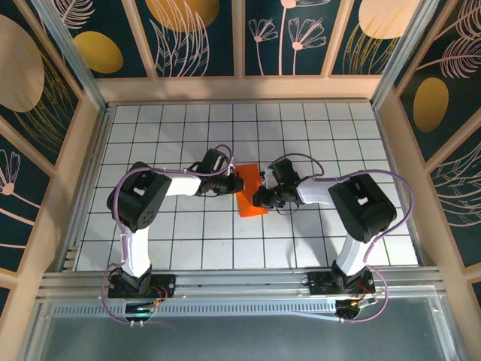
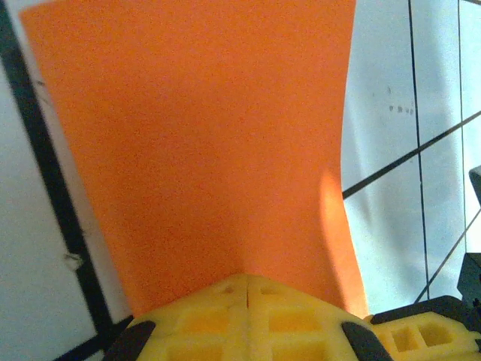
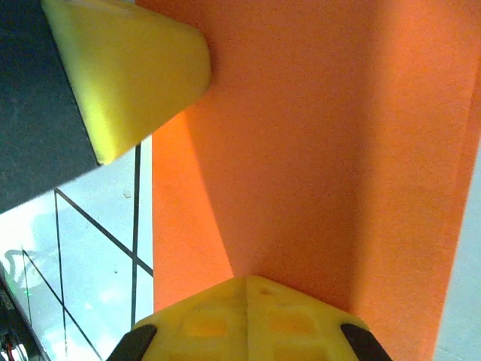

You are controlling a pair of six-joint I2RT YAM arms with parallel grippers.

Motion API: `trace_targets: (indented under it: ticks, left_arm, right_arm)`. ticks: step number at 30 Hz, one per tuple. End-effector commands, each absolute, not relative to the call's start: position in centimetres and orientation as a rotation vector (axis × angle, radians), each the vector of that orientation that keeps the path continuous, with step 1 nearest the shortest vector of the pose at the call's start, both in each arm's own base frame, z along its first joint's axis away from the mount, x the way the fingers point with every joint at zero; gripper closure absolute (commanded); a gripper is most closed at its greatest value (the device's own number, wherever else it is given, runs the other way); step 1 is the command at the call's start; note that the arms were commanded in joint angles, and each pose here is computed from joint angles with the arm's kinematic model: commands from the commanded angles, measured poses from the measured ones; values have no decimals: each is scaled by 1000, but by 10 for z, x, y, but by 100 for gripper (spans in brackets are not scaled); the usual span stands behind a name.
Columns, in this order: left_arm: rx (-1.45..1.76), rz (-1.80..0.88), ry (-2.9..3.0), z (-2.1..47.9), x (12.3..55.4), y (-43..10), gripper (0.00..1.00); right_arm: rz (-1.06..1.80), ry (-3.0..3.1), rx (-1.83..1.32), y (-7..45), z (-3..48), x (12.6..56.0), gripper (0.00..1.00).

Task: Fold a paper plane with a square sheet of paper (fold left side to right side)
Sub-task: First fold the square sheet of paper in half at the center of the table.

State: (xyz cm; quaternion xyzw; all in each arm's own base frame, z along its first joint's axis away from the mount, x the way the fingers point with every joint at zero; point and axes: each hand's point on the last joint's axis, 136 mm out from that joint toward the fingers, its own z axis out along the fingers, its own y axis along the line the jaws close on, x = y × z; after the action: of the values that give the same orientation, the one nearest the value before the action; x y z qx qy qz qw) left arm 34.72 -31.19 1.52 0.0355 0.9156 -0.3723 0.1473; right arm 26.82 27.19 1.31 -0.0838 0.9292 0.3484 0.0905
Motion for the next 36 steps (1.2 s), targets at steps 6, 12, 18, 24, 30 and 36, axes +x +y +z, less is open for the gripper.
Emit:
trace_targets:
  ticks: [6,12,18,24,30,36]
  left_arm:
    - [-33,-900,2597,-1,401,-271,100]
    - [-86,-869,2575,-4,431,-257,100]
    - [-110,-849,2568,-10,454,-253,100]
    - [-113,-819,2581,-17,459,-252,100]
    - [-82,-812,2533,7,459,-249,100]
    - [-45,-833,2440,57,447,-243,100]
  right_arm:
    - [700,2992,-161,221,-45,241,100]
    - [704,2995,-159,221,-46,240,100]
    - [715,2993,-152,222,-45,240,100]
    - [740,2984,-139,225,-42,240,100]
    - [798,2958,-111,232,-35,244,100]
    - [835,2929,-92,236,-26,248,100]
